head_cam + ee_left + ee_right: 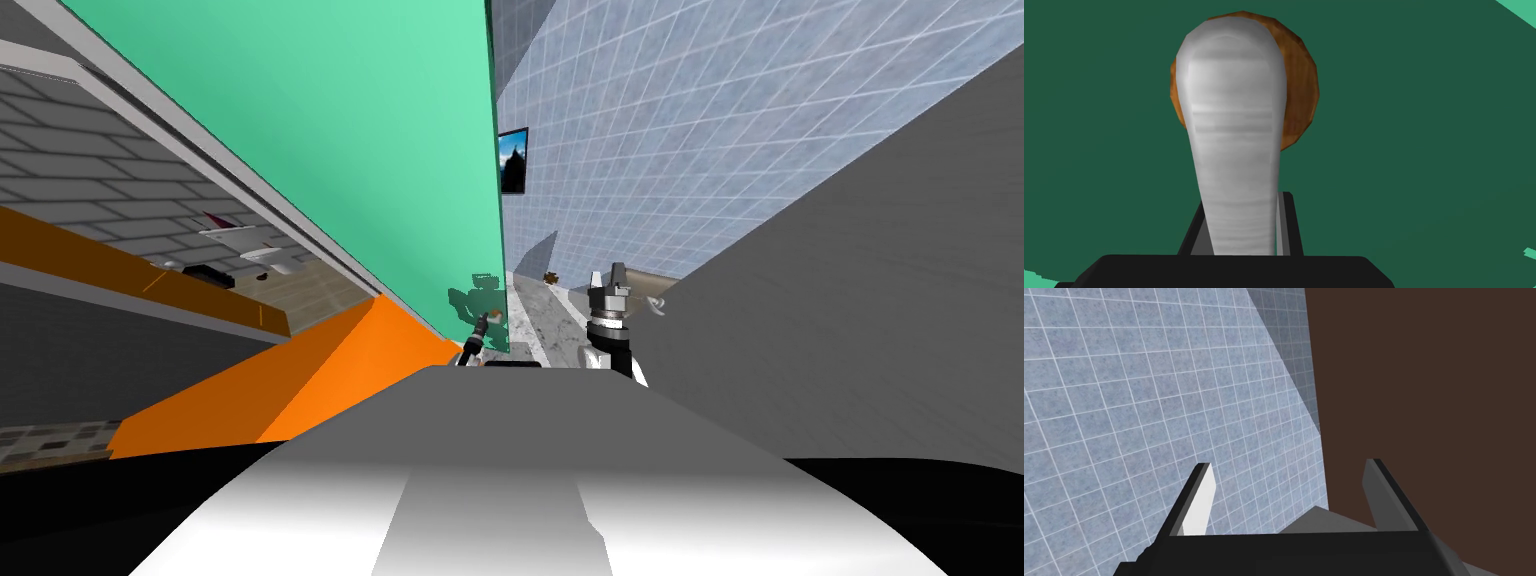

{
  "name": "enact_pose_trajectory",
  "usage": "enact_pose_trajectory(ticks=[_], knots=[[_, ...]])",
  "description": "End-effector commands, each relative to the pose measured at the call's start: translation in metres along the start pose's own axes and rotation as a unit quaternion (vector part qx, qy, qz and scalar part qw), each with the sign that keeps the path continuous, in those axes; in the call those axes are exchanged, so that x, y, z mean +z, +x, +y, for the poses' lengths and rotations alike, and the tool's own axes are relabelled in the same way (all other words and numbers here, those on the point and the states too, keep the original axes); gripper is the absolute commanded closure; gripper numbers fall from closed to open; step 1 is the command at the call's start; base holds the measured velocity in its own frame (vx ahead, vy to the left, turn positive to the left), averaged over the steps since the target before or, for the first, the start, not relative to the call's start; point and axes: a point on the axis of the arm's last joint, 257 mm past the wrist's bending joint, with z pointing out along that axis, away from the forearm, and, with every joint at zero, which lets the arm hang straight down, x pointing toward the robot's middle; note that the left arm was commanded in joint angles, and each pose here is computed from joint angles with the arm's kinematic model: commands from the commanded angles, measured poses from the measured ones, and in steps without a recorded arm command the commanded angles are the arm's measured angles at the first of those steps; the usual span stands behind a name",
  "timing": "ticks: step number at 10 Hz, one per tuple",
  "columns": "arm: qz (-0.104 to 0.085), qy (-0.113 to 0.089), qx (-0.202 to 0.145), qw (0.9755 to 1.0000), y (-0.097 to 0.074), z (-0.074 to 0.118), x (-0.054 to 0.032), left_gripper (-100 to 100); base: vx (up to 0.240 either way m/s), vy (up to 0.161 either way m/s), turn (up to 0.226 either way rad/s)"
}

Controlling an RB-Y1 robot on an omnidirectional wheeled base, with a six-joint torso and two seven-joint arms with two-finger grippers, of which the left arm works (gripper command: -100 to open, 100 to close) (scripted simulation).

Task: Push the door open

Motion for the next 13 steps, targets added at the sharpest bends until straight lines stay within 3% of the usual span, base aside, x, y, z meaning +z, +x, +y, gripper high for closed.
enact_pose_trajectory(ticks=[1,5,9,13], knots=[[-0.014,0.005,0.003,0.9999,-0.016,-0.006,0.0035,100,0.164,-0.136,0.043],[-0.048,0.005,-0.006,0.9988,-0.034,-0.006,0.0047,100,0.171,-0.139,0.073],[-0.076,0.005,-0.020,0.9969,-0.043,-0.005,0.0055,100,0.183,-0.127,0.079],[-0.099,0.002,-0.003,0.9950,-0.078,-0.003,-0.0020,100,0.149,-0.052,0.043]])
